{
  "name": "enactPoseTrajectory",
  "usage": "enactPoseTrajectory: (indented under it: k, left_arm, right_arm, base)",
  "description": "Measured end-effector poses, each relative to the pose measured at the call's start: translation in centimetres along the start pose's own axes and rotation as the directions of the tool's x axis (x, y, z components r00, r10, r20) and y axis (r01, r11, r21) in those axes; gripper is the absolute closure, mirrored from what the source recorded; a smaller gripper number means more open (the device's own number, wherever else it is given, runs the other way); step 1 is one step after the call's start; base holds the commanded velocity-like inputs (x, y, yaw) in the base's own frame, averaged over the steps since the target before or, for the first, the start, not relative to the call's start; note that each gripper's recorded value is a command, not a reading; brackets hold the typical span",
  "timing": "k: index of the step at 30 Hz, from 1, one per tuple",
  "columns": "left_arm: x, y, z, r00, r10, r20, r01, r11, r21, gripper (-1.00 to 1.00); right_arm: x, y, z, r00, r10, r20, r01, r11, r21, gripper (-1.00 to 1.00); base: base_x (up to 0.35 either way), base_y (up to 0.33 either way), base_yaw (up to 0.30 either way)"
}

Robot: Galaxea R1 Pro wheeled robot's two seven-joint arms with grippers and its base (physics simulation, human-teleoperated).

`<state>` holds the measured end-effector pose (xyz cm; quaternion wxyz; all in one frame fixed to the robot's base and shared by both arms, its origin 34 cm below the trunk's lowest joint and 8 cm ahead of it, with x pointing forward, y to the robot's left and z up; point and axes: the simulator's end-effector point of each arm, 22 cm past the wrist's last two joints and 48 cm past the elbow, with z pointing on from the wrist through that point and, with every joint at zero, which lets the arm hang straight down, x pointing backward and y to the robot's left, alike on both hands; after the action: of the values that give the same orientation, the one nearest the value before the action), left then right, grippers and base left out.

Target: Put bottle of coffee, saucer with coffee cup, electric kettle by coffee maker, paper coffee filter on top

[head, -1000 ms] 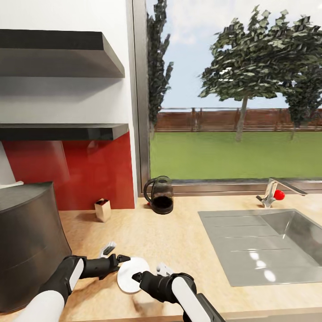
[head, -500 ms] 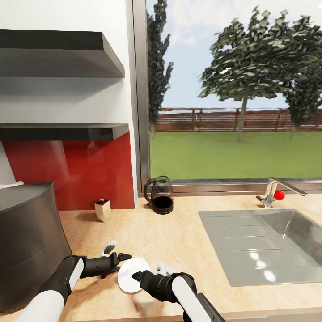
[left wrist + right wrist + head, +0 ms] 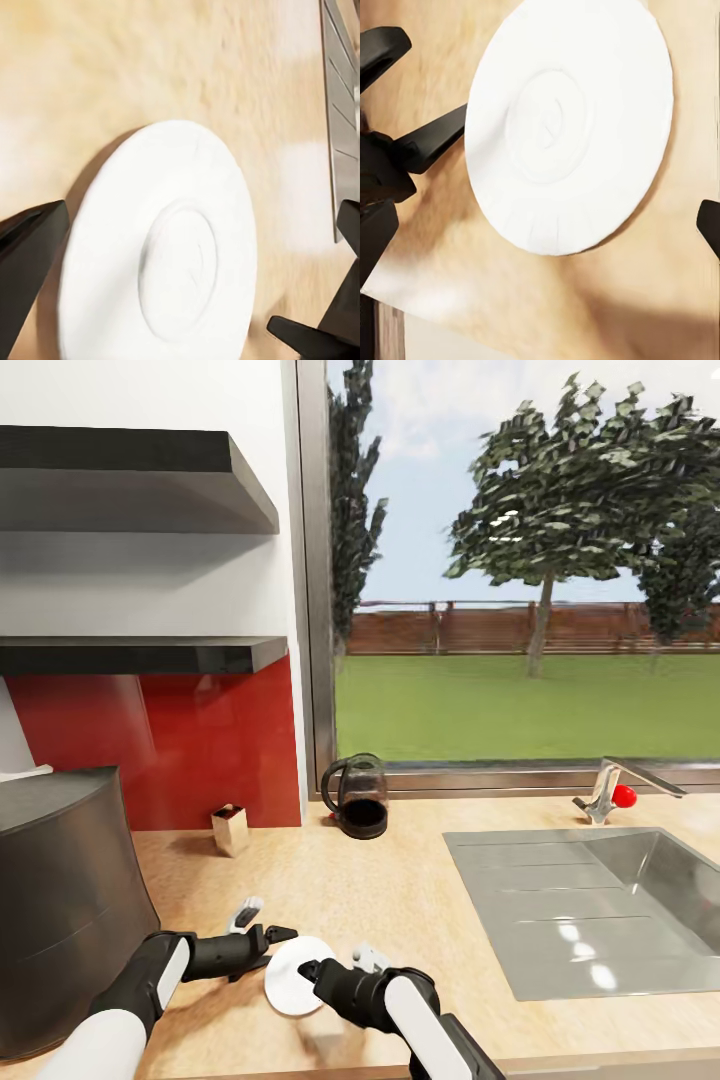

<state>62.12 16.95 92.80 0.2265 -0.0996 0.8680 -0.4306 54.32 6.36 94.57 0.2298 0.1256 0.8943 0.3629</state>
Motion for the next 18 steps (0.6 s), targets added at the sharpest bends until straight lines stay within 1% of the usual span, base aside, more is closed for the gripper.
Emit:
enactPoseTrajectory:
  k: [5,12,18]
  left_arm:
    - [0.4,-0.6,0.5,1.0,-0.001,-0.007,0.001,1.0,0.011,-1.0]
    - [0.6,-0.9,0.8,1.0,-0.004,-0.009,0.004,1.0,0.019,-1.0]
    - [1.2,-0.6,0.9,1.0,-0.012,-0.015,0.013,1.0,0.018,-1.0]
  right_arm:
    - [-1.2,0.0,0.0,0.998,0.022,0.053,-0.022,1.0,0.0,-1.0]
    - [-1.4,0.0,0.0,0.998,0.027,0.064,-0.027,1.0,0.001,-1.0]
    - [-1.4,-0.1,0.0,0.998,0.027,0.064,-0.027,1.0,0.001,-1.0]
  base:
    - [0.0,0.0,0.0]
    - [0.0,0.0,0.0]
    - [0.0,0.0,0.0]
